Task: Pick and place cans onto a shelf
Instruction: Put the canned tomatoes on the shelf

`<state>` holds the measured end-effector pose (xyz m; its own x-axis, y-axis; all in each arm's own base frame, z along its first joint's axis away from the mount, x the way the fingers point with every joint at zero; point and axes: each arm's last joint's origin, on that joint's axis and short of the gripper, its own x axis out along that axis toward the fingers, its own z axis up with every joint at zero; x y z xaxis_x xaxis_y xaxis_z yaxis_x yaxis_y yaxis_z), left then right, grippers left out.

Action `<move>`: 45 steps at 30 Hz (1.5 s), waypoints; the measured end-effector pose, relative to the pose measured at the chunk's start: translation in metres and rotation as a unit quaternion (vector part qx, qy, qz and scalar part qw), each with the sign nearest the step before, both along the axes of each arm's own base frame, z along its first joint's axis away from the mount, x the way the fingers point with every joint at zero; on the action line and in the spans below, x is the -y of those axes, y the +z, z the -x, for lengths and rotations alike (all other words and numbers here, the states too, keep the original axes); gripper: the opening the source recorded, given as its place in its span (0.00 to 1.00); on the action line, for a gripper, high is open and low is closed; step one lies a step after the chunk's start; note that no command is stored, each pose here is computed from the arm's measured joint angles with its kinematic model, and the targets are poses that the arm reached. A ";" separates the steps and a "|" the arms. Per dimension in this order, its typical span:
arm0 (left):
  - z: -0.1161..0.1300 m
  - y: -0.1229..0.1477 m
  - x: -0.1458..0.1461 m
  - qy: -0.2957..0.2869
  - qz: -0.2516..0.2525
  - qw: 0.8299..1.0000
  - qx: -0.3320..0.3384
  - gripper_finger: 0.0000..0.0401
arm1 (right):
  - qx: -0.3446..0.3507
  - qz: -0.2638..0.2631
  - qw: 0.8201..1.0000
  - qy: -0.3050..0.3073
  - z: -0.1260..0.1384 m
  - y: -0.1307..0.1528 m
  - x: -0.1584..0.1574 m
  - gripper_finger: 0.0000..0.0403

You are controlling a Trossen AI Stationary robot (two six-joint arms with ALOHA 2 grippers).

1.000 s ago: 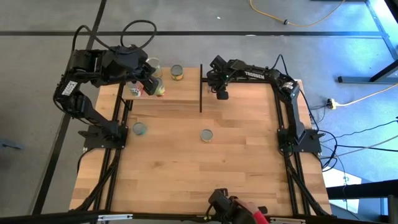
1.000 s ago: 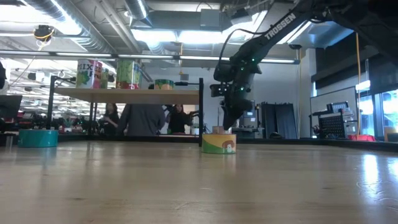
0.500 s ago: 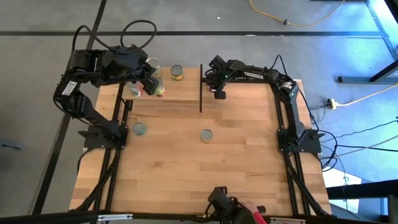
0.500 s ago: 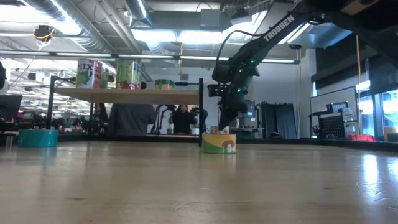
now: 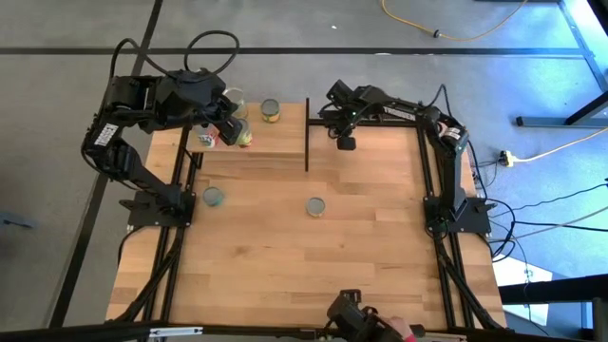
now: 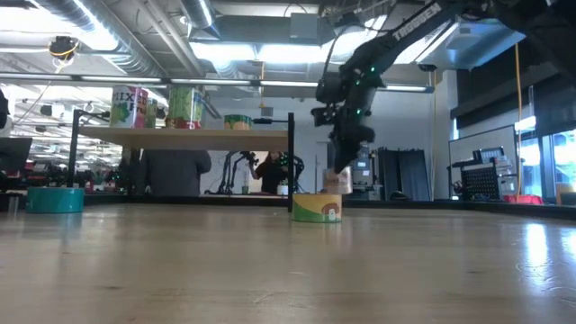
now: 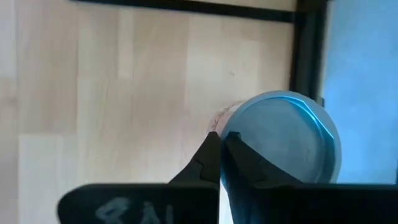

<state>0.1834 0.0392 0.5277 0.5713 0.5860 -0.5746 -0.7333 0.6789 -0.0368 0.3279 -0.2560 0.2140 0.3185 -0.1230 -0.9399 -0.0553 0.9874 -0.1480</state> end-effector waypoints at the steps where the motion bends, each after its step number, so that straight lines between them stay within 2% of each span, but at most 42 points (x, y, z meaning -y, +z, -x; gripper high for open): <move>1: 0.000 0.000 0.000 0.000 0.000 1.000 0.000 0.00 | -0.002 0.004 1.000 -0.005 0.003 0.006 -0.001 0.02; 7: 0.000 0.000 0.000 0.000 0.000 1.000 0.000 0.00 | 0.031 0.031 0.999 -0.029 0.021 0.055 -0.015 0.01; 12: 0.000 0.000 0.000 0.000 0.000 1.000 0.000 0.00 | 0.040 0.065 0.996 -0.051 0.033 0.108 -0.031 0.01; 14: 0.000 0.000 0.000 0.000 0.000 1.000 0.000 0.00 | 0.044 0.080 0.994 -0.056 0.031 0.131 -0.039 0.01; 19: 0.000 0.000 0.000 -0.003 -0.002 1.000 -0.002 0.00 | 0.130 0.125 0.983 -0.030 0.020 0.192 -0.063 0.01; 24: 0.000 0.000 0.000 -0.005 0.000 1.000 -0.002 0.00 | 0.194 0.136 0.971 -0.019 0.007 0.225 -0.077 0.01; 28: 0.000 0.000 0.001 -0.012 0.006 1.000 -0.001 0.00 | 0.215 0.128 0.968 0.010 -0.011 0.228 -0.084 0.01; 33: 0.000 0.000 0.001 -0.012 0.006 1.000 -0.001 0.00 | 0.217 0.118 0.968 0.028 -0.035 0.214 -0.084 0.01; 38: 0.000 0.000 0.001 -0.012 0.006 1.000 -0.001 0.00 | 0.219 0.063 0.972 0.062 -0.056 0.190 -0.081 0.01; 45: 0.000 0.000 0.001 -0.012 0.006 1.000 -0.001 0.00 | 0.193 0.029 0.978 0.074 -0.086 0.148 -0.072 0.01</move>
<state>0.1837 0.0385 0.5275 0.5845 0.5643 -0.5830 -0.7164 0.6963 -0.0441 0.4142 -0.1838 0.3620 0.6659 -0.0982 -0.7395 -0.1254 0.9624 -0.2408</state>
